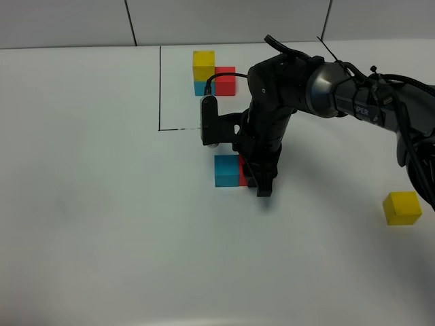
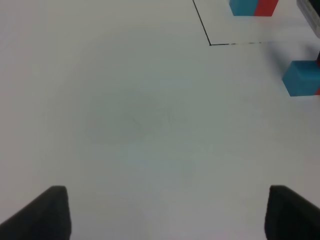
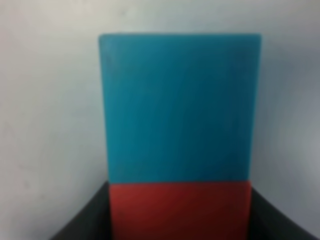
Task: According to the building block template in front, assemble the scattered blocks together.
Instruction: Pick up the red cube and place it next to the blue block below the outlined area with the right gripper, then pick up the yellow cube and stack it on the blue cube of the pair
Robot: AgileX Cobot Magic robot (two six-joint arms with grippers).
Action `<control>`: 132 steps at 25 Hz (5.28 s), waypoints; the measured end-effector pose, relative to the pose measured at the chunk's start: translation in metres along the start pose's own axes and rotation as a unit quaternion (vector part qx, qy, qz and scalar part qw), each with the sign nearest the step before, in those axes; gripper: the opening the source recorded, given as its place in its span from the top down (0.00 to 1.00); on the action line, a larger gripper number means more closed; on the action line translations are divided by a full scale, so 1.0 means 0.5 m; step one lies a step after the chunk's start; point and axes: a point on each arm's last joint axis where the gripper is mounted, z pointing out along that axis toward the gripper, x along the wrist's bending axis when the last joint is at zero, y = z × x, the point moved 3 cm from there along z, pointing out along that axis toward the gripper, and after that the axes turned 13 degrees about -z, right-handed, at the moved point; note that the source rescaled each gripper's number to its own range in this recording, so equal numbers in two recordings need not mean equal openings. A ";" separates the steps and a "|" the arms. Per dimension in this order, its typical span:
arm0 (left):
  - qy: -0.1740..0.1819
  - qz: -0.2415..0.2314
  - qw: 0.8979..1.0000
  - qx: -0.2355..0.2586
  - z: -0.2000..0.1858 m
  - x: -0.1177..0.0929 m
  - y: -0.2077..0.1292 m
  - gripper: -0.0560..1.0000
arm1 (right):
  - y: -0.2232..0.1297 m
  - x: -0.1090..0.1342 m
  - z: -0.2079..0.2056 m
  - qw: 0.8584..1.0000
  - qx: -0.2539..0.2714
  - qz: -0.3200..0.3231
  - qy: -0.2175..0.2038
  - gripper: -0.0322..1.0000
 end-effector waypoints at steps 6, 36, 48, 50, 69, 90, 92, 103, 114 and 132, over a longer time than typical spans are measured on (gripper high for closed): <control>0.000 0.000 1.000 0.000 0.000 0.000 0.000 0.03 | 0.000 0.000 -0.001 1.000 0.000 0.001 0.000 0.91; 0.000 0.000 1.000 0.000 0.000 0.000 0.000 0.03 | -0.360 0.197 -0.187 0.806 0.034 0.582 -0.106 0.01; 0.000 0.000 1.000 0.000 0.000 0.000 0.000 0.03 | -0.415 0.253 -0.117 0.735 0.001 0.676 -0.054 0.09; 0.000 0.000 1.000 0.000 0.000 0.000 0.000 0.03 | -0.417 0.255 -0.102 0.731 0.002 0.681 -0.043 0.13; 0.000 0.000 1.000 0.000 0.000 0.000 0.000 0.03 | -0.395 0.251 -0.111 0.808 0.006 0.586 -0.049 0.95; 0.000 0.000 1.000 0.000 0.000 0.000 0.000 0.03 | 0.042 0.057 -0.190 0.999 0.046 0.018 0.007 0.95; 0.000 0.000 1.000 0.000 0.000 0.000 0.000 0.03 | 0.065 0.046 -0.180 0.999 0.034 0.006 0.010 0.95; 0.000 0.000 1.000 0.000 0.000 0.000 0.000 0.03 | 0.111 -0.022 -0.129 1.000 0.008 -0.016 0.005 0.95; 0.000 0.000 1.000 0.000 0.000 0.000 0.000 0.03 | 0.088 -0.031 -0.097 1.000 0.013 -0.011 0.022 0.95; 0.000 0.000 1.000 0.000 0.000 0.000 0.000 0.03 | 0.089 -0.031 -0.098 1.000 0.005 -0.007 0.025 0.95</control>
